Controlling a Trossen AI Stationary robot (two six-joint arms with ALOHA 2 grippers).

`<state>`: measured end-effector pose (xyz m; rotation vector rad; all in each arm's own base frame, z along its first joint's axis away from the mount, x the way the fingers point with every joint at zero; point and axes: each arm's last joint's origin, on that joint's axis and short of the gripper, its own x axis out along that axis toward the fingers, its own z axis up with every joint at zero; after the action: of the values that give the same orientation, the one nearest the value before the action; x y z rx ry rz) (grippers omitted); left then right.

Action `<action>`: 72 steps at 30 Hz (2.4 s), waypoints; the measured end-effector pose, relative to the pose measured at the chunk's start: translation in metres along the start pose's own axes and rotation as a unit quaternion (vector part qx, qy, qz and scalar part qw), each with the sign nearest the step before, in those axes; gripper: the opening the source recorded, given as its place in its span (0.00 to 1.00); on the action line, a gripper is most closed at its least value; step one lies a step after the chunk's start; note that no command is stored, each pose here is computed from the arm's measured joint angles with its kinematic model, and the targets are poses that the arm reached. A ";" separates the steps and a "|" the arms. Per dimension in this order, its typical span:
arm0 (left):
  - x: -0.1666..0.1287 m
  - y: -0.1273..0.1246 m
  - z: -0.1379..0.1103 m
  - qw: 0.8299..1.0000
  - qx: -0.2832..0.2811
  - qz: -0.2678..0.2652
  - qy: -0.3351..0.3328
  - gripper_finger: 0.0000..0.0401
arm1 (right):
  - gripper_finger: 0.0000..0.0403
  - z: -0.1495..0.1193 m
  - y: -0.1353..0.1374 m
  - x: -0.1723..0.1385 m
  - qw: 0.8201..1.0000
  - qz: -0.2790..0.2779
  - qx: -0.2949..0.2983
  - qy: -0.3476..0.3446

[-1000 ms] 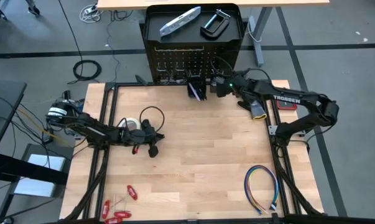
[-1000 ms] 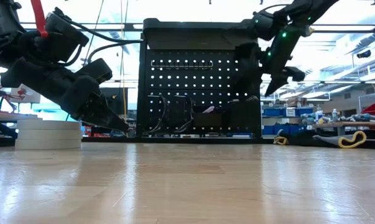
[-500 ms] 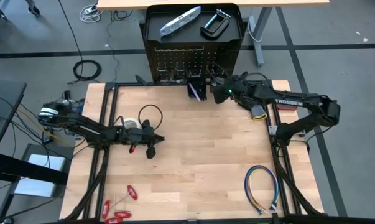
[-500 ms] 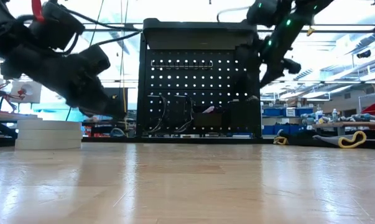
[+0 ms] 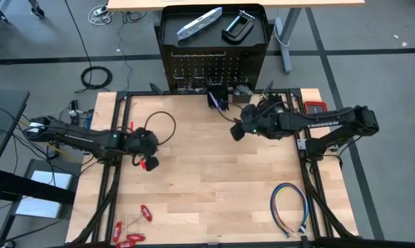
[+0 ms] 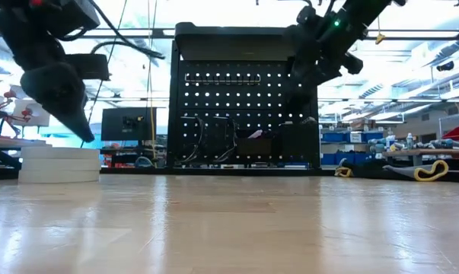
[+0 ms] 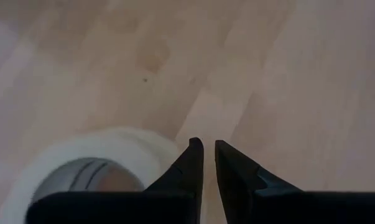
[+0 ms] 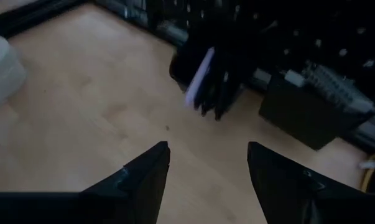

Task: Hang tools onto peg board
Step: Hang the white masking tape on the peg board

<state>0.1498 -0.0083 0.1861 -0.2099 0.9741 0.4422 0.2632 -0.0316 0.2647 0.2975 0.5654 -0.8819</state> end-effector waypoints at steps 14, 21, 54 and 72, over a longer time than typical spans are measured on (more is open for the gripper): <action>0.000 0.011 -0.015 0.990 -0.120 0.066 0.022 0.26 | 0.56 -0.032 0.036 -0.004 0.997 0.030 -0.063 0.025; 0.013 0.012 -0.024 0.984 -0.164 0.073 0.008 0.35 | 0.56 -0.052 0.052 0.011 0.994 0.024 -0.096 0.047; 0.019 -0.044 0.036 0.947 0.054 0.017 -0.315 0.18 | 0.61 -0.049 0.134 0.068 0.925 0.313 0.165 -0.139; 0.047 -0.061 0.035 0.940 0.085 0.058 -0.327 0.18 | 0.57 -0.057 0.153 0.117 0.904 0.298 0.260 -0.160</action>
<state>0.2267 -0.0377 0.1650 0.1509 0.3653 0.4881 0.4241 0.0133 0.1531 0.7508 -0.0932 -0.4476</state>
